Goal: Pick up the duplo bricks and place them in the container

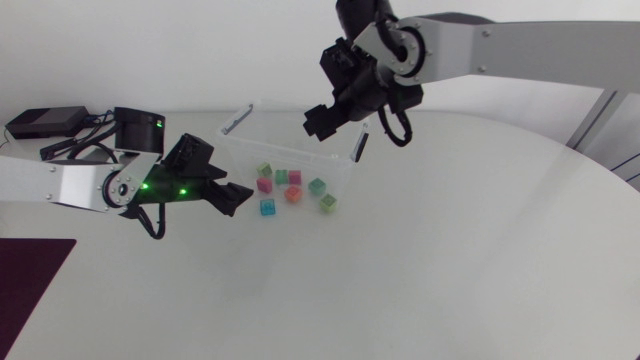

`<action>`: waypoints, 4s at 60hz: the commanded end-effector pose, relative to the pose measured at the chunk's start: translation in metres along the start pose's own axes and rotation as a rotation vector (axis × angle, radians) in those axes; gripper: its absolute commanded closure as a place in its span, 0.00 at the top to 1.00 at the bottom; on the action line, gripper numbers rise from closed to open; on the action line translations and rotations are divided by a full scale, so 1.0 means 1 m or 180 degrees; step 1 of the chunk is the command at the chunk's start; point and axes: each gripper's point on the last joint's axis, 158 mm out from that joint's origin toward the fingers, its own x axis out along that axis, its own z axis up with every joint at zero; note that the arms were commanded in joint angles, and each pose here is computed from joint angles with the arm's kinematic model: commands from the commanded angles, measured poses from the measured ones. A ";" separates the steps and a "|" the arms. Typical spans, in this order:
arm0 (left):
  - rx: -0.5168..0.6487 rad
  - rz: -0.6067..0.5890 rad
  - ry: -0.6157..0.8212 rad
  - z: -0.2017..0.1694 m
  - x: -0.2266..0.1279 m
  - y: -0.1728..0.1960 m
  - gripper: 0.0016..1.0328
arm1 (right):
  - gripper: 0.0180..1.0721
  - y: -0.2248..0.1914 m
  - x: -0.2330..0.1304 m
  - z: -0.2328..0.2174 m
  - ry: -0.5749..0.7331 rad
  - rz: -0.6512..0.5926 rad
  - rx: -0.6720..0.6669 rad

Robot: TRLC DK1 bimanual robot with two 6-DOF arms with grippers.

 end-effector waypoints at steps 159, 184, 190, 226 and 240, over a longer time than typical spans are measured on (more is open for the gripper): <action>-0.0094 0.0418 -0.0395 0.093 -0.029 -0.014 0.24 | 0.88 -0.113 -0.206 -0.272 -0.1106 -0.1924 0.0295; -0.0060 0.0481 -0.0860 0.150 -0.042 -0.011 0.25 | 0.95 -0.102 -0.206 -0.276 -0.1243 -0.1941 0.0181; -0.0060 0.0538 -0.0905 0.155 -0.036 -0.002 0.25 | 0.95 -0.104 -0.207 -0.276 -0.1243 -0.1971 0.0176; -0.0035 0.0840 -0.0783 0.164 0.049 0.046 0.79 | 0.95 -0.102 -0.205 -0.278 -0.1228 -0.1926 0.0258; 0.0000 0.0878 -0.0771 0.157 0.041 0.043 0.97 | 0.95 -0.102 -0.204 -0.278 -0.1225 -0.1917 0.0251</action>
